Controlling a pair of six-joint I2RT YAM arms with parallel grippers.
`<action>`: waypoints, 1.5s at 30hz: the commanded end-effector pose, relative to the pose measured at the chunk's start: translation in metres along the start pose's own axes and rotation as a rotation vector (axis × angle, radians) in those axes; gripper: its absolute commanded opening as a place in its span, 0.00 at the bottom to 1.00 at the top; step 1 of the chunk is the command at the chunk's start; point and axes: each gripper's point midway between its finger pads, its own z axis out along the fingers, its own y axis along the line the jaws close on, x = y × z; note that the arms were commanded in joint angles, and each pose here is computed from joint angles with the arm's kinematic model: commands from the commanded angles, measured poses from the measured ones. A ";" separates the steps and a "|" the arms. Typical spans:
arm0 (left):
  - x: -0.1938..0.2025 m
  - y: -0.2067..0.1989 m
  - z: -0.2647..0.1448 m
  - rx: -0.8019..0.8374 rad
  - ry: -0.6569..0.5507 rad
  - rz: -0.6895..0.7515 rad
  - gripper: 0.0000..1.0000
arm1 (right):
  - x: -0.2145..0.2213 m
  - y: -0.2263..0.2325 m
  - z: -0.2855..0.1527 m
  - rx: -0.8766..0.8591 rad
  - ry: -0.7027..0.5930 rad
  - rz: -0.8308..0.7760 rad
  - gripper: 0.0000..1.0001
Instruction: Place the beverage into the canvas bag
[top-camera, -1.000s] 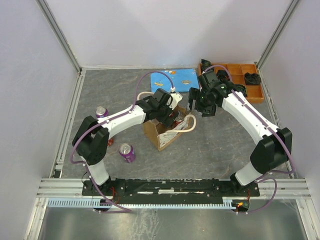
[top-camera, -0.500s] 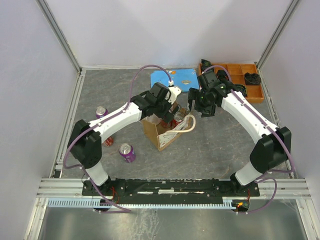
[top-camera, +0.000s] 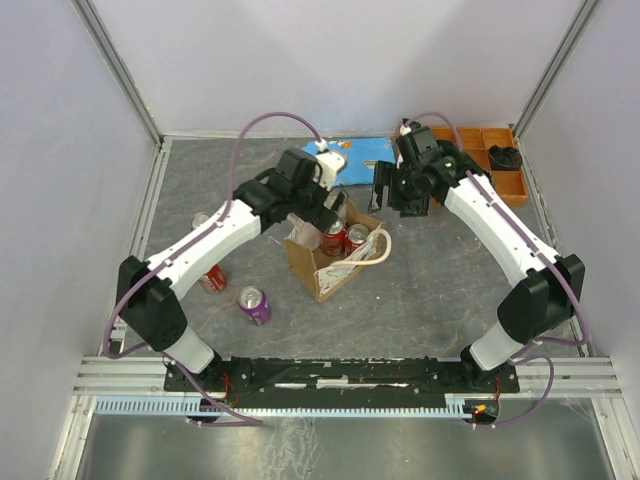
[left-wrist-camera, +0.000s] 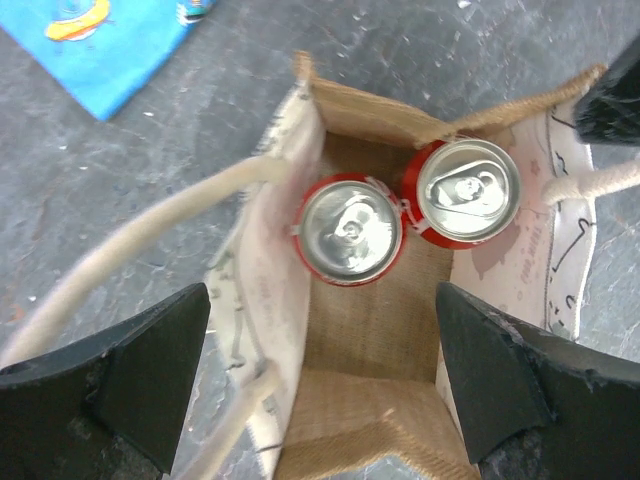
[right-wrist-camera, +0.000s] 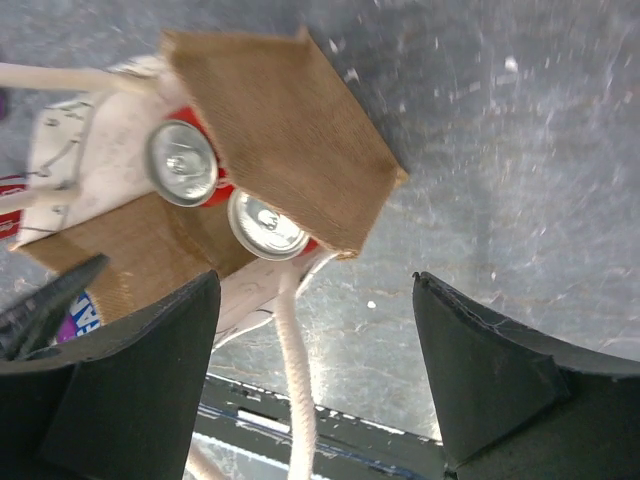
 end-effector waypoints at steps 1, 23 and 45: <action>-0.023 0.046 -0.035 -0.053 -0.072 -0.138 0.99 | -0.047 0.024 -0.031 -0.055 -0.149 -0.162 0.85; 0.047 0.079 -0.044 -0.047 0.069 -0.340 0.94 | 0.011 0.096 0.059 -0.009 0.034 -0.669 0.85; 0.057 0.085 -0.045 -0.057 0.091 -0.357 0.92 | 0.024 0.083 0.125 0.052 0.079 -0.668 0.80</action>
